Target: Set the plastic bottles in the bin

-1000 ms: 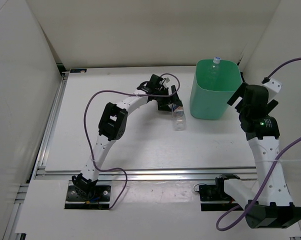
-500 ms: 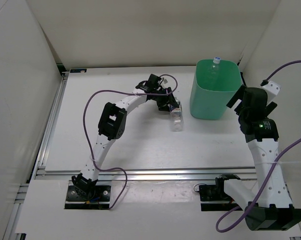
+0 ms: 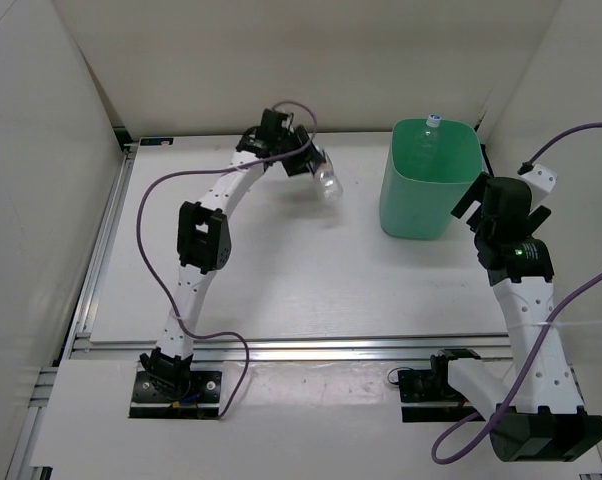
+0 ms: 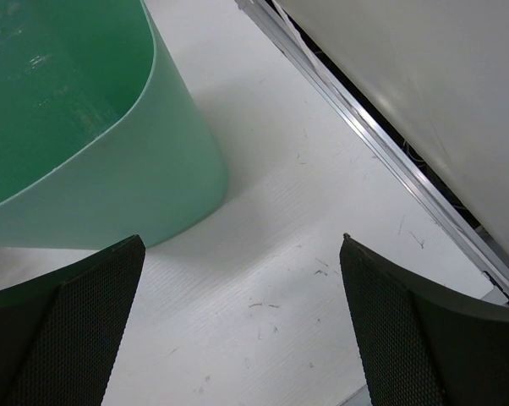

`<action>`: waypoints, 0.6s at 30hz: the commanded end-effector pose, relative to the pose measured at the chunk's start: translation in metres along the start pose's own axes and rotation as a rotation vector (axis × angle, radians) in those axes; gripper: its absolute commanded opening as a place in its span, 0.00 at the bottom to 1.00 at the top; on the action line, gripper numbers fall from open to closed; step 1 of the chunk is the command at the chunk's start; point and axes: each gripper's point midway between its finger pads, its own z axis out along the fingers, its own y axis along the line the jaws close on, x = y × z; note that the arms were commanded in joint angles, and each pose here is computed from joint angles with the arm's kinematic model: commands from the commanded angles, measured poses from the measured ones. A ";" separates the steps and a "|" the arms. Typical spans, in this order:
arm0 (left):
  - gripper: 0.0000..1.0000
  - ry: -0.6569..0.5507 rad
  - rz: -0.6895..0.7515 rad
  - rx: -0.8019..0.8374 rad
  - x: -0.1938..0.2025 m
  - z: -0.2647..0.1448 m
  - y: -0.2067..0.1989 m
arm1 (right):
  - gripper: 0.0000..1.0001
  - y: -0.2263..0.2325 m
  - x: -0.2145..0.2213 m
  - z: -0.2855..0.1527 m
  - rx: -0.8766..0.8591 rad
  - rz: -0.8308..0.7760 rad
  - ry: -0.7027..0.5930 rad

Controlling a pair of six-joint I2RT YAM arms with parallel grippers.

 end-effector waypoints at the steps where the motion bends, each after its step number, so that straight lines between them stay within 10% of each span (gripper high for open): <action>1: 0.18 -0.367 0.081 0.250 -0.097 -0.114 -0.121 | 1.00 0.000 -0.014 -0.001 0.002 0.028 -0.059; 9: 0.16 -0.581 0.102 0.672 -0.124 -0.190 -0.237 | 1.00 0.000 -0.022 0.000 0.013 0.029 -0.082; 18: 0.12 -0.555 0.241 0.777 -0.044 -0.157 -0.301 | 1.00 0.004 -0.032 0.000 0.007 0.029 -0.098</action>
